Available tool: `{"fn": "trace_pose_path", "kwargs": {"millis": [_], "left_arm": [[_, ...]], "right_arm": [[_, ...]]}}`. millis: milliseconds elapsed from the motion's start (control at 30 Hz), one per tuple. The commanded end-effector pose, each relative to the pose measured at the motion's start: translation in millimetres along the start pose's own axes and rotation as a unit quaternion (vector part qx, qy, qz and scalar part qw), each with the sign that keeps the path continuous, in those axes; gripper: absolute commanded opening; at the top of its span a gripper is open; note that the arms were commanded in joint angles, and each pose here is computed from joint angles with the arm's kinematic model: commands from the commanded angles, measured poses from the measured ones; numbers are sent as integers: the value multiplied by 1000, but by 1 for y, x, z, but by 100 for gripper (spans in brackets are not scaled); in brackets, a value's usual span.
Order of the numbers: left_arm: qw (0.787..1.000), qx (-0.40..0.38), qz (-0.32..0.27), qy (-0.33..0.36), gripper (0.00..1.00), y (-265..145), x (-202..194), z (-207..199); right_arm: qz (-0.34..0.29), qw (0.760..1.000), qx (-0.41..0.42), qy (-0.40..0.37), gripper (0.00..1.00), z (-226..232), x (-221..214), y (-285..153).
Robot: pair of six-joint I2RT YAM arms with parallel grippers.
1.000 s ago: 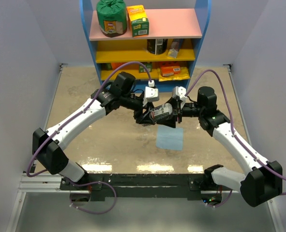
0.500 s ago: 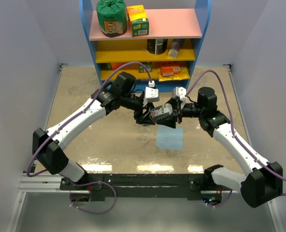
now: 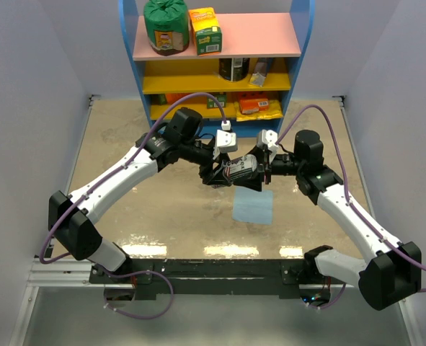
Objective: Organize the sunglasses
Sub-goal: Pass from the left arm to the right
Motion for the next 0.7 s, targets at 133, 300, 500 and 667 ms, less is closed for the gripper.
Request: {"fn": "trace_pose_path", "kwargs": {"millis": [133,300,500,667], "left_arm": [[1000,0,-14,2,0,0,12,1],[1000,-1,-14,1,0,1,12,1],[1000,-1,-12,1,0,1,11,2],[1000,-1,-11,1,0,1,10,2]], "right_arm": [[-9,999,-22,-39,0,-5,8,-3],[-9,999,-23,-39,0,-5,8,-3],[-8,999,-25,-42,0,-5,8,-3],[-7,999,-27,-43,0,-6,7,-3]]}}
Point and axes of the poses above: each gripper's point midway between its finger pads, its own y axis out along the fingers, its own z axis along the line the jaws close on, x = y × z, the point moved 4 cm from there along -y, back along the fingers, and after that the axes turned 5 degrees about y, right-handed, at the moved point
